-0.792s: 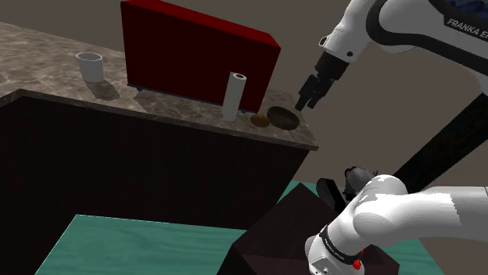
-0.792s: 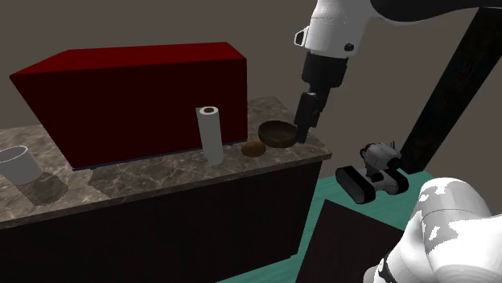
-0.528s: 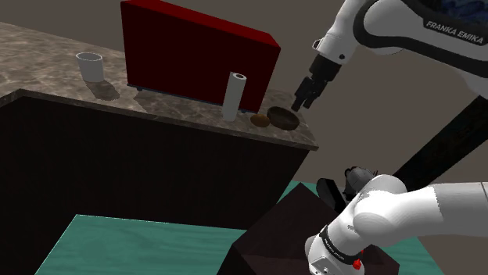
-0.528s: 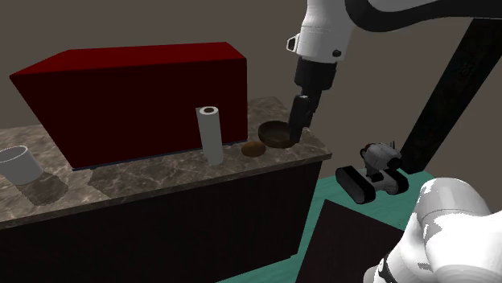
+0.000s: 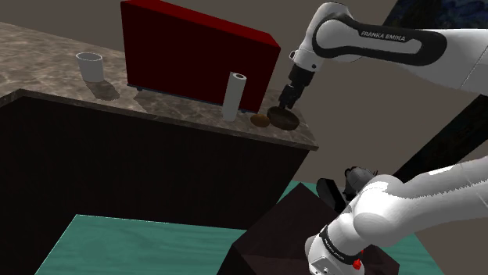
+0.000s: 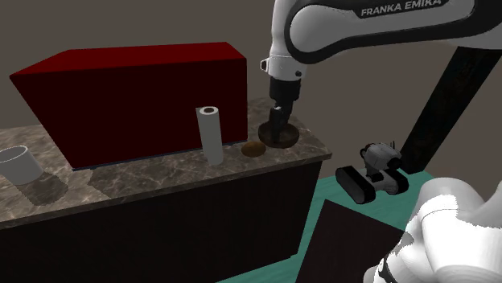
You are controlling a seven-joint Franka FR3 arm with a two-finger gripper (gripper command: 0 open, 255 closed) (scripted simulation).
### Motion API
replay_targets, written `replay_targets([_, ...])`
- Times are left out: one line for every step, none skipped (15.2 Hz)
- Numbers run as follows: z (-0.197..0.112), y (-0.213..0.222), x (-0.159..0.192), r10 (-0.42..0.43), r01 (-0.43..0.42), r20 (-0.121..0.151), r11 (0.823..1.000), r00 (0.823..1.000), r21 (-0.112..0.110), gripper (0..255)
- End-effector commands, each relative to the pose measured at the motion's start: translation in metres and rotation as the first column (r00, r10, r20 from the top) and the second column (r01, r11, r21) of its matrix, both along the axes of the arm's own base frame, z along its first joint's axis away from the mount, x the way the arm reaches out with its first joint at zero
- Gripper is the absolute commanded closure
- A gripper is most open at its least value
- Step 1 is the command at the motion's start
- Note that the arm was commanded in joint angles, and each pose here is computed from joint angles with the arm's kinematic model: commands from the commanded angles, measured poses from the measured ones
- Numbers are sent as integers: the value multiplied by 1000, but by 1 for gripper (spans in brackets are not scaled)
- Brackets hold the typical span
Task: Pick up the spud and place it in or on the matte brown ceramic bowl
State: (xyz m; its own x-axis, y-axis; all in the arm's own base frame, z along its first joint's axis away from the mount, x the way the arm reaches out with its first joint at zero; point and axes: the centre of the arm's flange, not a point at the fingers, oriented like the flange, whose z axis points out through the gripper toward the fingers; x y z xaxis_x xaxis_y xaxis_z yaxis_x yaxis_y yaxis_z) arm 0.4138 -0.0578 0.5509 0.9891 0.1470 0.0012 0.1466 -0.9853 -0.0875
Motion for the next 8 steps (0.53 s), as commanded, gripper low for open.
replay_targets([-16,-13,21,30,-30,-11,1000,999,-9,0])
replay_targets([-23,-18,31,44,-44,-17,999,999,-13,0])
replay_targets([-31,-23,41,58,-58,-22,998,998,-17,0])
replay_targets([-38,-28,51,72,-73,-28,997,997,-20,0])
replay_targets([-46,-33,61,86,-87,-34,996,996,-24,0])
replay_targets([-54,-37,72,100,-101,-39,995,994,-27,0])
replay_targets([-61,-42,82,114,-115,-45,993,993,-31,0])
replay_targets([-69,-46,92,127,-129,-51,991,991,-34,0])
